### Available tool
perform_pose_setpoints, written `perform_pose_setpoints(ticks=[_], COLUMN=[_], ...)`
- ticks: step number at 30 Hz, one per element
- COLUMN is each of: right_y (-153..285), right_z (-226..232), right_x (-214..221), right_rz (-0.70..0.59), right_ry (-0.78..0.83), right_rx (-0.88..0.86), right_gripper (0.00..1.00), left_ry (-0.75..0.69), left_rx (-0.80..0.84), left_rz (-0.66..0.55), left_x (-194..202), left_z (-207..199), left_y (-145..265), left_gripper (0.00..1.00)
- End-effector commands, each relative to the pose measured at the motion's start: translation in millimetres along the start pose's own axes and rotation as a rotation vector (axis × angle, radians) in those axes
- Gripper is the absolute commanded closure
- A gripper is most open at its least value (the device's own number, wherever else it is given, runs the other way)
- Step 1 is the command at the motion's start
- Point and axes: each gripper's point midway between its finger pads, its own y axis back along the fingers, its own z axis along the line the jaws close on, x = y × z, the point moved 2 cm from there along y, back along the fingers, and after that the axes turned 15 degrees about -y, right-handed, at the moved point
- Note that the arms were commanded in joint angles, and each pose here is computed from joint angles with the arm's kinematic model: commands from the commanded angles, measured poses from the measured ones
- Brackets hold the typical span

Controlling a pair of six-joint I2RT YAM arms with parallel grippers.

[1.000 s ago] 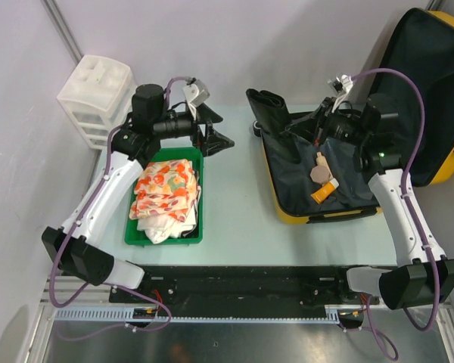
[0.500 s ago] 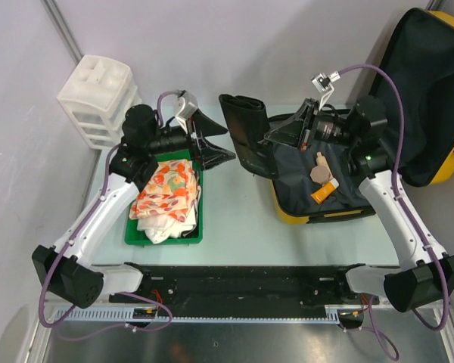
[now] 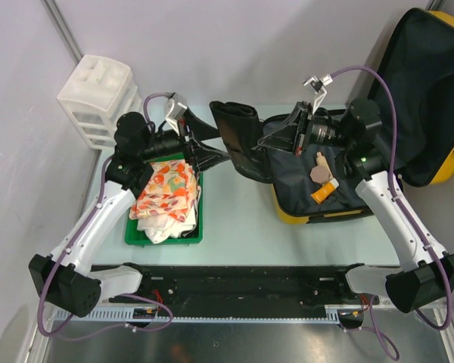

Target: Open, take out, and arrange the luggage

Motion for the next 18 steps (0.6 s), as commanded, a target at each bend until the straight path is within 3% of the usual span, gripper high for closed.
perform_pose_setpoints(ticks=[1,2,6,7,11,13,14,18], right_y=[-1,-1,2,7,12,7,9,0], right_z=[12,9,-28,-37,-50,-49,-37,-43], right_x=[-6,-4,22,13,21,28,26,54], right_rz=[-0.001,0.012,0.176,0.185,0.292,0.314,0.31,0.314], right_ry=[0.174,0.208,0.631,0.805,1.121,1.289,1.452,1.752], right_rx=[-0.004,0.027,0.273,0.356,0.406,0.413,0.389,0.31], right_gripper=[1.0,1.0,1.0,1.0,1.0,1.0,1.0,1.0], left_ry=[-0.104,-0.123,0.077,0.087,-0.071,-0.022,-0.011,0.037], left_rx=[-0.026,-0.051,-0.166,-0.203,-0.297,-0.292,-0.302,-0.303], left_rz=[-0.024,-0.016,0.091,0.091,0.126,0.176,0.183,0.228], left_x=[-21,-26,-9,-9,-20,-7,-7,7], left_z=[0,4,37,45,44,43,45,47], left_y=[17,24,65,82,112,113,114,108], left_gripper=[0.01,0.01,0.04,0.06,0.04,0.05,0.05,0.06])
